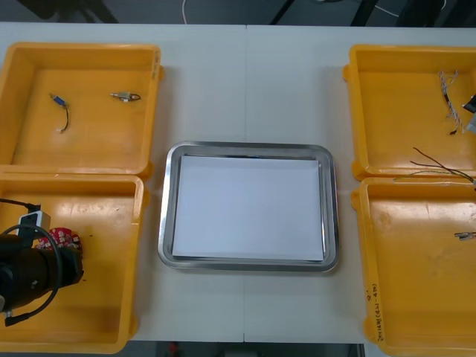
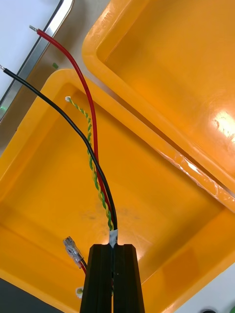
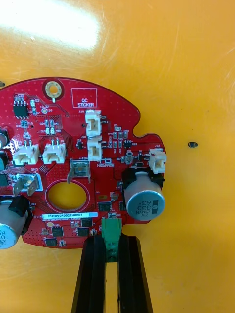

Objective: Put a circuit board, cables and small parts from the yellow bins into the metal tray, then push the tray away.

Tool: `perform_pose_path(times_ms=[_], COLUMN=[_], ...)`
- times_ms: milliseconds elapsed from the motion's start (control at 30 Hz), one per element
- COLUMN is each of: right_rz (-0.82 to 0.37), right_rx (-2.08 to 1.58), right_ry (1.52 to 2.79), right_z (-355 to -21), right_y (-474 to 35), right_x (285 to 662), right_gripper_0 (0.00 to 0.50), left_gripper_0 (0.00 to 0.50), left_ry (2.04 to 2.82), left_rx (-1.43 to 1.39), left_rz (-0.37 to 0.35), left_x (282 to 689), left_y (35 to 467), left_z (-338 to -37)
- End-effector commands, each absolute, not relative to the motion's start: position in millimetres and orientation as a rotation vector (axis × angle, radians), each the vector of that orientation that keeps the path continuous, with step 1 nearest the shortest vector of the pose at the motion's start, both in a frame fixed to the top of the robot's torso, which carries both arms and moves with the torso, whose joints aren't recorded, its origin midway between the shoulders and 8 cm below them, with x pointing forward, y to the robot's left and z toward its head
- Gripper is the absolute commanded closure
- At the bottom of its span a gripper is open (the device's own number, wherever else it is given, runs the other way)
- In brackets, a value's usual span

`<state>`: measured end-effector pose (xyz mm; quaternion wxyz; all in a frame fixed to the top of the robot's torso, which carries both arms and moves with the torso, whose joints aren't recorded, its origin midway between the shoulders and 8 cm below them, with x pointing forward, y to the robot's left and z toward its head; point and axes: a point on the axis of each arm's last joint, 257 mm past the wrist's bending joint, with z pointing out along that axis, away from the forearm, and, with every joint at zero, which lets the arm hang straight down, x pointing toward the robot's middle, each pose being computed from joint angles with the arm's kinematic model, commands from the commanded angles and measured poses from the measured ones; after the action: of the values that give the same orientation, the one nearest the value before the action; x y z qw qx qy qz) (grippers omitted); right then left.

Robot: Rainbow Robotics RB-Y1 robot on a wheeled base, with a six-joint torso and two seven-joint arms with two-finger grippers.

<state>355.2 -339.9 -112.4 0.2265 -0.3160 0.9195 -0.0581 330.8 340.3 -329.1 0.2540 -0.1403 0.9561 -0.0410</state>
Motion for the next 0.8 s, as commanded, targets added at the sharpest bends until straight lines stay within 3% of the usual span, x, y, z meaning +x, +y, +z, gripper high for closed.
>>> perform_pose_path(times_ms=[33,800], right_rz=[-0.234,-0.275], right_rx=[-0.955,-0.955], right_ry=[2.493,2.498], right_z=[-99,-98], right_y=[-341,-346], right_x=[357,354], right_gripper_0=[0.5,0.5], left_gripper_0=[0.5,0.5], left_ry=[2.575,2.599], left_rx=[-0.443,-0.463], left_rz=[-0.144,-0.099], left_x=[338,334], left_y=[334,348], left_z=[-325,-263])
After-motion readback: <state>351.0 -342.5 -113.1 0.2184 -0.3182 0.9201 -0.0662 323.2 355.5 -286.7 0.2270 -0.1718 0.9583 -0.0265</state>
